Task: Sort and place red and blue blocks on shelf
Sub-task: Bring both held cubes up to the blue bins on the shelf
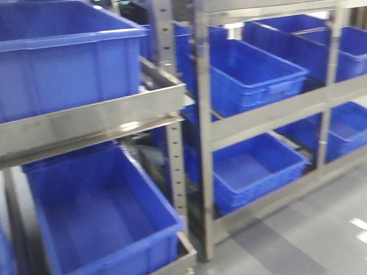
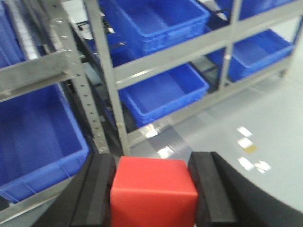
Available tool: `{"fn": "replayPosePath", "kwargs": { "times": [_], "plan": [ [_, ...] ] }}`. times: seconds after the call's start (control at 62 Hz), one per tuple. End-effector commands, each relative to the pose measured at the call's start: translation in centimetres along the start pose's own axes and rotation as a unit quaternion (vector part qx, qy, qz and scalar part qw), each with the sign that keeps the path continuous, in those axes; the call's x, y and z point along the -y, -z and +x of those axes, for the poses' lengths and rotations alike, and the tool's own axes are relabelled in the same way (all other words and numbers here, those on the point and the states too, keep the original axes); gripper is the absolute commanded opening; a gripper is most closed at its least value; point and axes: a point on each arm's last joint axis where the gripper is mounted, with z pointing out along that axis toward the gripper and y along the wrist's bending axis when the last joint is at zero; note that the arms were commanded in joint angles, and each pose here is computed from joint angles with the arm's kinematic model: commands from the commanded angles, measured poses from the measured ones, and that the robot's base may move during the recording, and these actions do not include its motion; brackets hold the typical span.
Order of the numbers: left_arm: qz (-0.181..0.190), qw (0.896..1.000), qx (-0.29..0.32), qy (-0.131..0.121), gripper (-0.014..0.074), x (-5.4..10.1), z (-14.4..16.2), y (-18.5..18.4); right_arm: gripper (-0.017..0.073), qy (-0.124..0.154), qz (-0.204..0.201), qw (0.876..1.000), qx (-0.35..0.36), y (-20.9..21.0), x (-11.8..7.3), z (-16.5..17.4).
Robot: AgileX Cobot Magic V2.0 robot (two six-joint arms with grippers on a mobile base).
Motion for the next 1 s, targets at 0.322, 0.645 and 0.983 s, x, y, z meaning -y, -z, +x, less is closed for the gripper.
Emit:
{"fn": "replayPosePath", "kwargs": {
  "times": [0.322,0.645,0.983],
  "plan": [
    [0.014,0.999,0.047,0.001,0.0123,0.35,-1.64,0.30,0.0054,0.009,-0.003,0.998,0.058,0.33,-0.12,-1.65],
    [0.014,0.999,0.047,0.001,0.0123,0.35,-1.64,0.30,0.0054,0.009,-0.003,0.998,0.058,0.33,-0.12,-1.65],
    [0.014,0.999,0.047,0.001,0.0123,0.35,-1.64,0.30,0.0054,0.009,-0.003,0.998,0.058,0.33,-0.12,-1.65]
  ]
}}
